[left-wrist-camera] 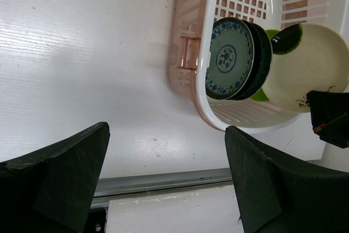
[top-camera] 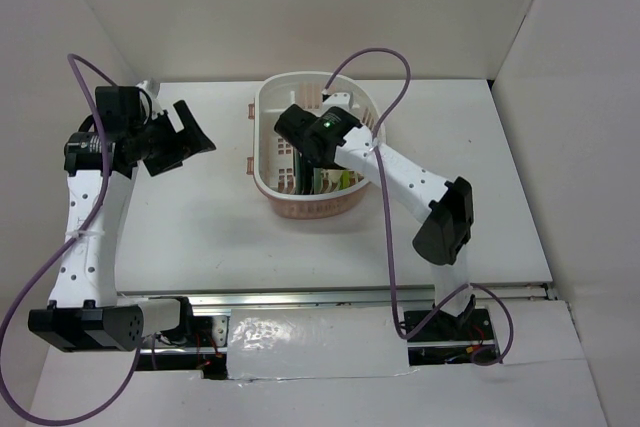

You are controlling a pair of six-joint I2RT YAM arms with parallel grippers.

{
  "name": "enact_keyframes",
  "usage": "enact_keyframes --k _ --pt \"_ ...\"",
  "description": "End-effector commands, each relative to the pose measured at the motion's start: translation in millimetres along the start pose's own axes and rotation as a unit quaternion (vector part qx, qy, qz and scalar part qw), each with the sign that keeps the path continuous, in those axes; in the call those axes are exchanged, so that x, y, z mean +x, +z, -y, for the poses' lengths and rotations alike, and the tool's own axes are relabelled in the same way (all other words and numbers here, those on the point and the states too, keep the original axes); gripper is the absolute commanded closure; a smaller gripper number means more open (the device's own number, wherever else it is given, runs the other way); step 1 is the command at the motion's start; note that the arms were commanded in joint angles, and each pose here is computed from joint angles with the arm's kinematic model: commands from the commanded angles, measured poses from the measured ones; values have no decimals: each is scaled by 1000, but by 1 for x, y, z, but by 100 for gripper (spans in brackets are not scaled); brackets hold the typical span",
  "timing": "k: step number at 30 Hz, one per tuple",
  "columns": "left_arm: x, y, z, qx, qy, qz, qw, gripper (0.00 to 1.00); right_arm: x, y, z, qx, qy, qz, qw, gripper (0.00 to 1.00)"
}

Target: Load the plates into the dish rack

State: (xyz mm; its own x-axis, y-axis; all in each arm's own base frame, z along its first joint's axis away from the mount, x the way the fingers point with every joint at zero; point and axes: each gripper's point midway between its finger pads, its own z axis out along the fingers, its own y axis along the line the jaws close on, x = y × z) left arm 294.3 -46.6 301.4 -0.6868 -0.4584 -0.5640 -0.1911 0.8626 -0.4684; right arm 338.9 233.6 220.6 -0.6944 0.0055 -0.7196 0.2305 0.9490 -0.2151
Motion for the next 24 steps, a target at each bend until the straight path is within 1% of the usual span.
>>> enact_keyframes --k 1,20,24 --pt "-6 -5 4 11 3 18 1000 1 11 2 6 24 -1 -5 1000 100" --pt "-6 -5 3 10 7 22 1000 1 51 28 -12 40 -40 -41 998 100" --pt "-6 -5 3 11 6 23 1000 1 55 31 -16 32 -38 -48 998 100"
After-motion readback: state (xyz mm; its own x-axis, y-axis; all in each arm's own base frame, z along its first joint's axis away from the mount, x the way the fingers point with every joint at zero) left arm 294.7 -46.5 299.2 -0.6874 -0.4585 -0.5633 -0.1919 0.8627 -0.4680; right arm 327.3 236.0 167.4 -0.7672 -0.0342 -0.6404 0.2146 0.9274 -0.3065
